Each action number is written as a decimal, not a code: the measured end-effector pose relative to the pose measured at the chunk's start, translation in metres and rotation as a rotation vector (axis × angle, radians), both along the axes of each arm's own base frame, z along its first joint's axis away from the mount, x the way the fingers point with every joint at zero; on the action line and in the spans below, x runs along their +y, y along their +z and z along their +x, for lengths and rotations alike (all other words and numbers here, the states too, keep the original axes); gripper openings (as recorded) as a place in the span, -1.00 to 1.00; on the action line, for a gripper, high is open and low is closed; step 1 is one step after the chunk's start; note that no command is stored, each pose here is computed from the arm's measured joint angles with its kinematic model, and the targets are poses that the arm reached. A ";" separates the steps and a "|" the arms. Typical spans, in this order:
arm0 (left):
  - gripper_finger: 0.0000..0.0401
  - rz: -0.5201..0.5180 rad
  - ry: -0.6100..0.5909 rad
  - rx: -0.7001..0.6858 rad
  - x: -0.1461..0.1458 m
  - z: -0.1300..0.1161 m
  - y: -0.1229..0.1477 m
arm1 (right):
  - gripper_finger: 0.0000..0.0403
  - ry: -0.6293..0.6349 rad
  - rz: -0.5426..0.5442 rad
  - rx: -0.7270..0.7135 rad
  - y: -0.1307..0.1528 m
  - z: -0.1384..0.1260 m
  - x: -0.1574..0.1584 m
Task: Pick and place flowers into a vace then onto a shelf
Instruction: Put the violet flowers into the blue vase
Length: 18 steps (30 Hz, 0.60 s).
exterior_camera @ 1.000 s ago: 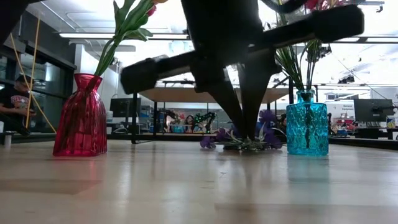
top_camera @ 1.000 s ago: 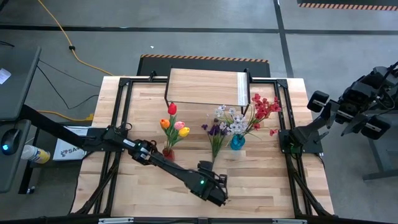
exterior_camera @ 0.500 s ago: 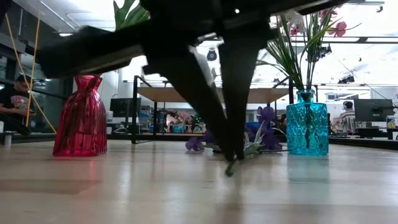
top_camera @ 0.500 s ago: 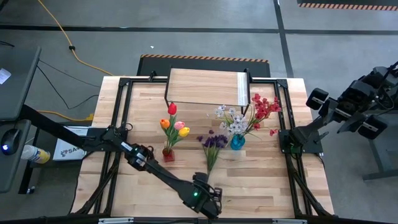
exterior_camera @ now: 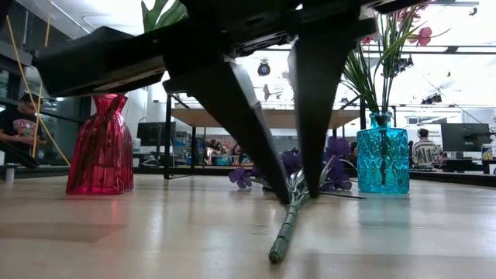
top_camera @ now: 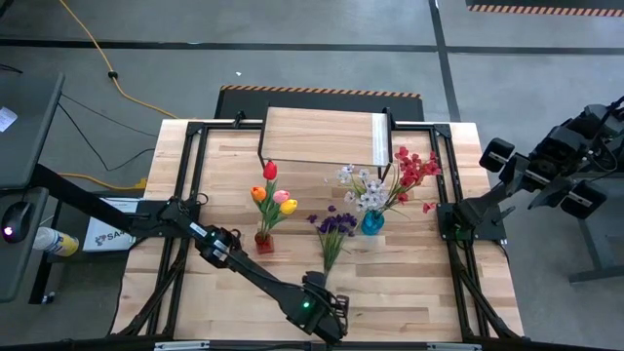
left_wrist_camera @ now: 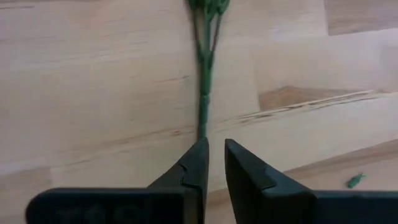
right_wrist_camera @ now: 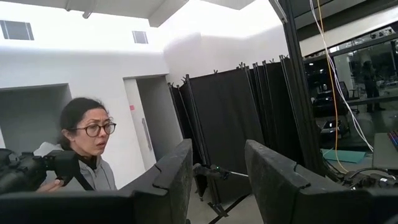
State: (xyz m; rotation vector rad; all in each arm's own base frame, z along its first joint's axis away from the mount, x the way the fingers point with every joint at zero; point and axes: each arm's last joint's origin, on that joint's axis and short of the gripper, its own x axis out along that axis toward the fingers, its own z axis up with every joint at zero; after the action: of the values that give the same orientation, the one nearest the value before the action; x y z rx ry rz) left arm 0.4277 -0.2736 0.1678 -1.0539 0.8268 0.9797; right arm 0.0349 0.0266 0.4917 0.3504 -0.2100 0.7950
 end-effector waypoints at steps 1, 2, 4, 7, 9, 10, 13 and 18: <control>-0.56 0.009 0.002 -0.012 0.000 0.001 0.000 | -0.31 0.000 0.000 0.000 0.000 0.000 0.000; -0.54 0.020 0.005 -0.022 0.000 0.001 0.000 | -0.31 0.000 0.000 0.000 0.000 0.000 0.000; -0.52 0.043 0.011 -0.038 0.001 0.002 0.001 | -0.31 0.000 0.000 0.000 0.000 0.000 0.000; -0.46 0.075 0.020 -0.060 0.003 0.002 0.001 | -0.31 0.000 0.000 0.000 0.000 0.000 0.000; -0.41 0.099 0.026 -0.073 0.004 0.003 0.002 | -0.31 0.001 0.000 0.000 0.000 0.000 0.000; -0.38 0.106 0.027 -0.073 0.005 0.003 0.002 | -0.31 0.001 0.000 0.000 0.000 0.000 0.000; -0.29 0.104 0.035 -0.065 0.008 0.005 0.002 | -0.31 0.001 0.000 0.000 0.000 0.000 0.000; -0.15 0.119 0.041 -0.053 0.020 0.011 0.002 | -0.31 0.004 -0.001 -0.001 0.000 0.000 0.000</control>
State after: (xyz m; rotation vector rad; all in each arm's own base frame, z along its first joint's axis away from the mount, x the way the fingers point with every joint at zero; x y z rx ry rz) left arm 0.4386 -0.2535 0.1693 -0.9935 0.6967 1.0191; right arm 0.0348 0.0267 0.4917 0.3496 -0.2095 0.7991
